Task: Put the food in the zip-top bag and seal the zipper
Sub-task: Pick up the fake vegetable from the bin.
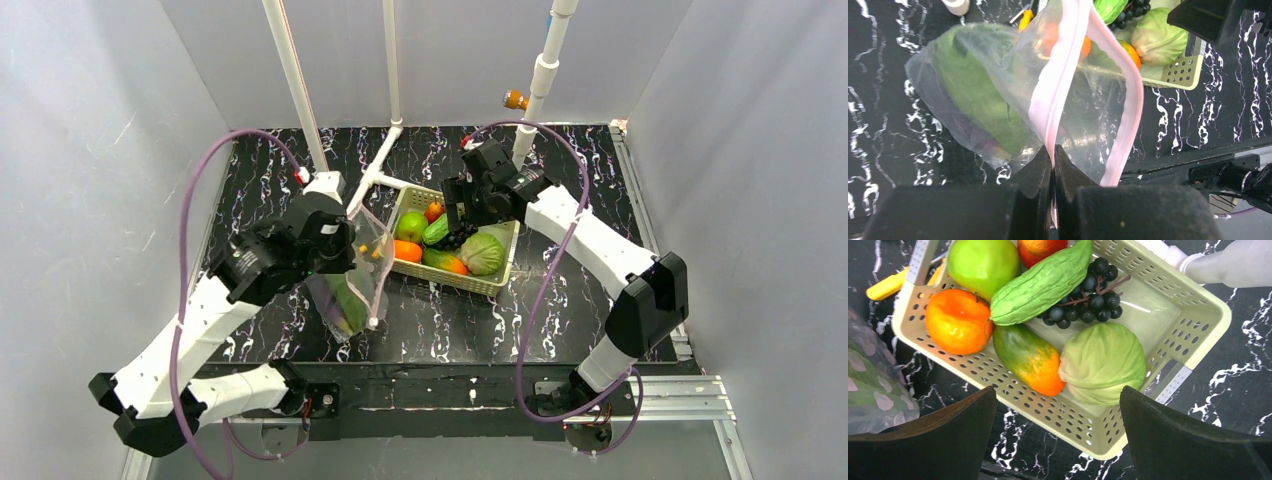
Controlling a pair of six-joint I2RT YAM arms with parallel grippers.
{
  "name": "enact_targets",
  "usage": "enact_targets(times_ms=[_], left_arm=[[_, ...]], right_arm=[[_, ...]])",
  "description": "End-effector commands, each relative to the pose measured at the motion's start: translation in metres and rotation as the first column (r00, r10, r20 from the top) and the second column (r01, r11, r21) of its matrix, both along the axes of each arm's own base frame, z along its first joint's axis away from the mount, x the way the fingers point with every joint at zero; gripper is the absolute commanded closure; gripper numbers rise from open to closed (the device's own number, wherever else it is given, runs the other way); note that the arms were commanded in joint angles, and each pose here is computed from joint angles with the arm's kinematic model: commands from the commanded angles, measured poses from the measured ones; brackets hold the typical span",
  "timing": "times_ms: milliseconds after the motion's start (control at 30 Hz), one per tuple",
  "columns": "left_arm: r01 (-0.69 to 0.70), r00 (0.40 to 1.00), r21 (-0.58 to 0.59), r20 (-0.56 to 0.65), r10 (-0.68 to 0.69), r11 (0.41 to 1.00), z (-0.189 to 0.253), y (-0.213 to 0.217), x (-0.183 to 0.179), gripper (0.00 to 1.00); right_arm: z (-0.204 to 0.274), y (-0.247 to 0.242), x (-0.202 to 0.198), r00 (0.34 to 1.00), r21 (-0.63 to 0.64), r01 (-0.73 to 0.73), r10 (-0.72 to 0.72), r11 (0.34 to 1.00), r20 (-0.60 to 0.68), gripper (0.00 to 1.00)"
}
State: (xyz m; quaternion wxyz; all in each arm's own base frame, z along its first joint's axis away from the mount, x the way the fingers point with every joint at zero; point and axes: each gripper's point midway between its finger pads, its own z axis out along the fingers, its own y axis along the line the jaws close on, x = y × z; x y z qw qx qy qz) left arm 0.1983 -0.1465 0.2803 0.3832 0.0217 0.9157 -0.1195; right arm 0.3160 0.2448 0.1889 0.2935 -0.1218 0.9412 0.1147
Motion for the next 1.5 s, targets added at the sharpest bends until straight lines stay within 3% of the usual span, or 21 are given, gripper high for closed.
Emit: enact_targets(times_ms=[0,100,333,567,667,867,1100,1300,1467], left_arm=[[0.024,0.999,-0.068,-0.047,-0.027,0.997,-0.020,-0.018,0.000,1.00],[0.016,0.997,-0.086,-0.069,-0.022,0.996,-0.029,-0.022,-0.001,1.00],[0.009,1.000,-0.133,-0.025,-0.013,0.991,-0.015,-0.022,-0.001,1.00],[-0.006,1.000,-0.176,0.001,0.006,0.984,-0.001,-0.014,-0.009,1.00],[-0.016,1.000,-0.153,0.000,0.016,0.988,0.007,-0.003,-0.015,1.00],[-0.066,0.997,-0.160,0.028,0.071,0.985,0.027,0.016,-0.022,1.00],[-0.056,0.998,-0.115,0.013,0.058,0.992,0.039,0.011,-0.016,1.00],[-0.017,0.999,-0.120,-0.053,0.011,0.993,0.002,-0.016,-0.005,1.00],[-0.028,0.997,-0.107,-0.078,0.020,0.994,-0.014,-0.021,0.000,1.00]], right_arm=[[-0.022,-0.024,0.004,0.999,-0.159,0.009,-0.014,0.987,-0.031,0.02],[-0.041,-0.036,-0.009,0.993,-0.235,-0.009,-0.018,0.972,-0.112,0.02],[-0.059,-0.027,-0.024,0.984,-0.176,-0.111,0.083,0.978,-0.160,0.02],[-0.090,-0.028,-0.018,0.973,-0.238,-0.127,0.075,0.963,-0.217,0.02],[-0.098,-0.047,-0.013,0.979,-0.344,-0.078,0.007,0.936,-0.202,0.02],[-0.108,-0.060,0.000,0.990,-0.421,-0.042,-0.018,0.906,-0.137,0.02],[-0.119,-0.044,0.007,0.994,-0.356,-0.048,0.007,0.933,-0.113,0.02],[-0.107,-0.035,0.008,0.996,-0.292,-0.052,0.028,0.955,-0.083,0.22],[-0.075,-0.024,0.007,0.997,-0.199,-0.074,0.071,0.977,-0.019,0.67]])
